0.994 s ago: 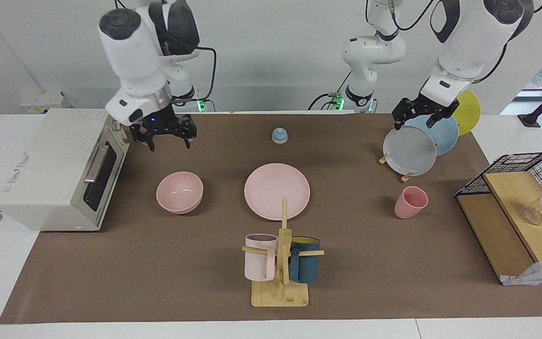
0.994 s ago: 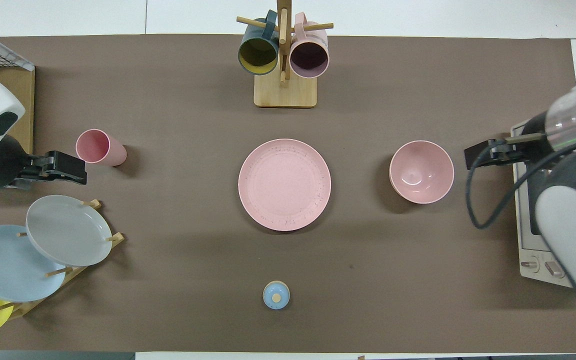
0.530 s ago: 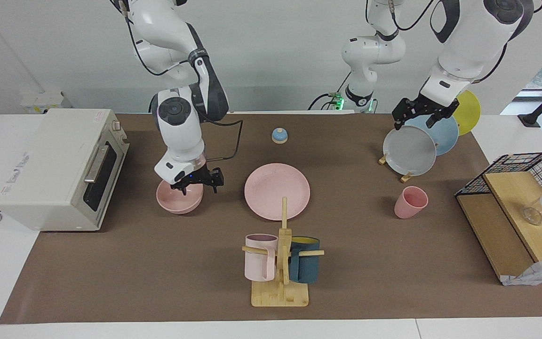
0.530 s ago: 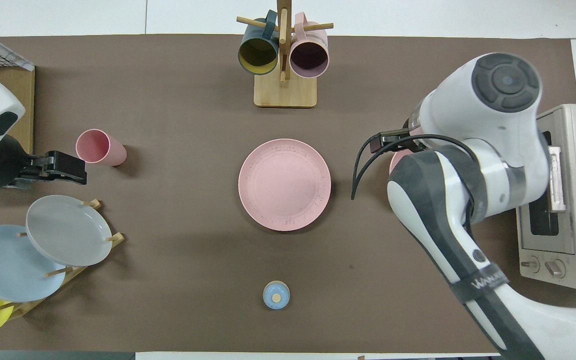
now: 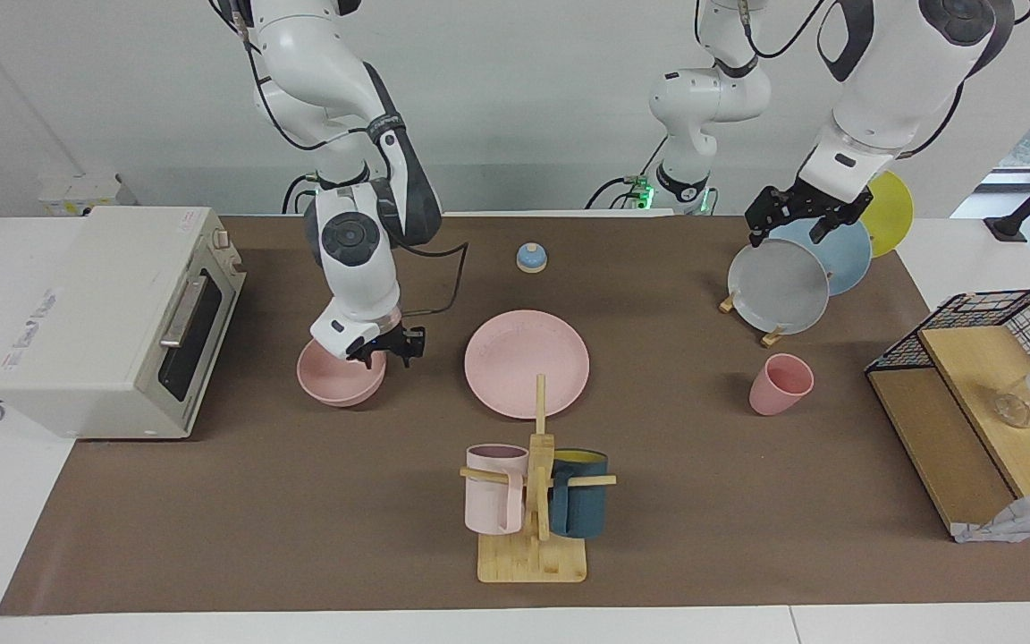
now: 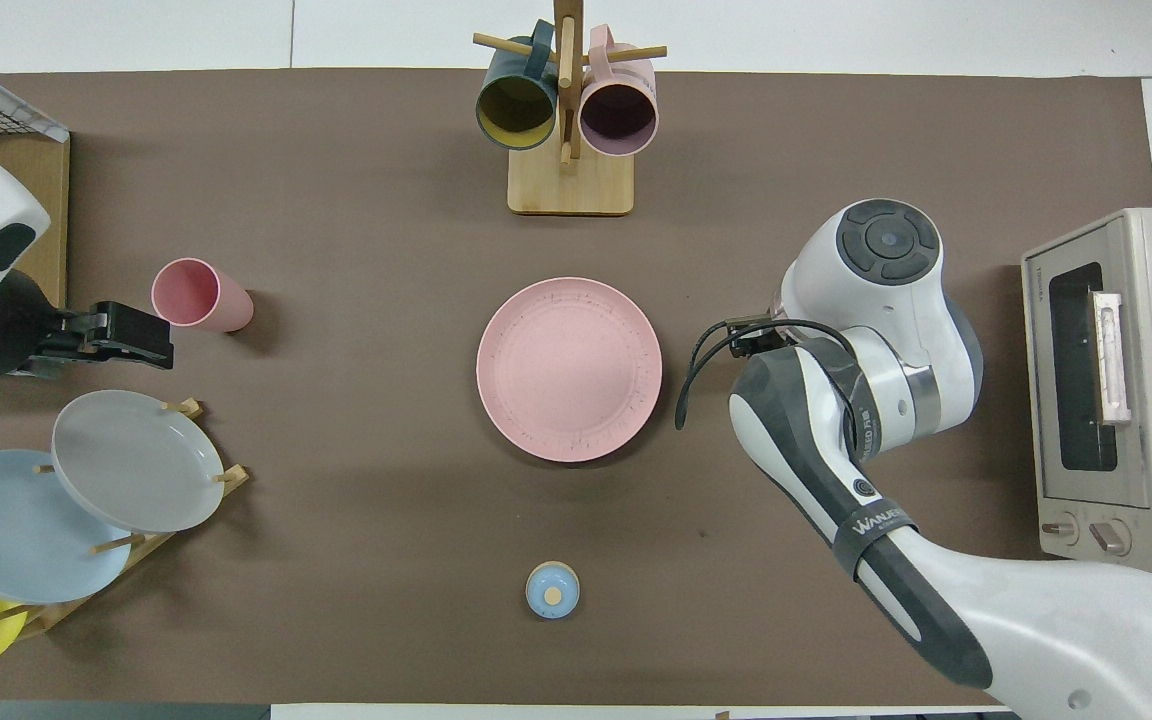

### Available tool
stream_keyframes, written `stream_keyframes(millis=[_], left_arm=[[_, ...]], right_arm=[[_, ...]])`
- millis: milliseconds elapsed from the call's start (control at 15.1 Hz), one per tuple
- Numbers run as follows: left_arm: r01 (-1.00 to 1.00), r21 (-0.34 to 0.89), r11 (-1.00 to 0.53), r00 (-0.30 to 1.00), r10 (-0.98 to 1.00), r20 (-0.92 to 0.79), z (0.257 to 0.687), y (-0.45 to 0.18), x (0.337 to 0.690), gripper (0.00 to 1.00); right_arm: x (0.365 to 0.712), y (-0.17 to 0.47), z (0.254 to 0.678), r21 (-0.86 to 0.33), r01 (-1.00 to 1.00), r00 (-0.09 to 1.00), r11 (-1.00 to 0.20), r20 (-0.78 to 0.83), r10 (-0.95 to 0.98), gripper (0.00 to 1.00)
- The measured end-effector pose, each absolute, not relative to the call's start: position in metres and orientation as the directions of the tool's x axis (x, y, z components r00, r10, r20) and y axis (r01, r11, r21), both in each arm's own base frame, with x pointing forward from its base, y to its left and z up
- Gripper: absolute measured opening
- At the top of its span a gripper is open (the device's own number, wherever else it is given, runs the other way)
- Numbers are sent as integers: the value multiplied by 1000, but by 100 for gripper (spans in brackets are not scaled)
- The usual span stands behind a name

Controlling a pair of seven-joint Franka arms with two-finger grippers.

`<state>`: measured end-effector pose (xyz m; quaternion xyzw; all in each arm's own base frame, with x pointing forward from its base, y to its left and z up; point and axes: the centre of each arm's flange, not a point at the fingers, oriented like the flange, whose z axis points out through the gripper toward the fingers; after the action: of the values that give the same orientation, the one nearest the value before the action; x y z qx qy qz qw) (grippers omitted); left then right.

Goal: Organize tableware
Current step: 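Grasp the rim of the pink bowl with the right gripper, then carry the pink bowl over the pink plate with the right gripper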

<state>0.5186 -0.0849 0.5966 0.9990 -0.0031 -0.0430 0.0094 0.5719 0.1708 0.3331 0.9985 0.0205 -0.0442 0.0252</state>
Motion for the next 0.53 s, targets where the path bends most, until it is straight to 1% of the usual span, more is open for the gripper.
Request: stream_keyframes(millis=[133,199,265,331,398,530], left_arm=[[-5,19,-1000,996,-7,-86,597,-85,519,100],[-5,19,-1000,996,-7,-86,597,-85,519,100],[-5,19,-1000,996,-7,-86,597,-85,519,100],[-5,19,-1000,996,-7,-86,597,-85,519,100],[-5,19,-1000,996,-7,-86,597,-85,519,100],[-5,19,-1000,996,-7,-86,597,-85,519,100]], right_arm=[[572,171,331,50,43,995,-998,-93,38,31],[572,171,331,52,45,995,-998,-93,40,23],[572,171,332,55,47,995,-997,-92,42,9],[574,171,337,64,53,995,-997,-92,47,4],[577,175,346,64,59,994,-996,-95,53,4],[582,206,374,67,92,990,-994,-112,84,4]])
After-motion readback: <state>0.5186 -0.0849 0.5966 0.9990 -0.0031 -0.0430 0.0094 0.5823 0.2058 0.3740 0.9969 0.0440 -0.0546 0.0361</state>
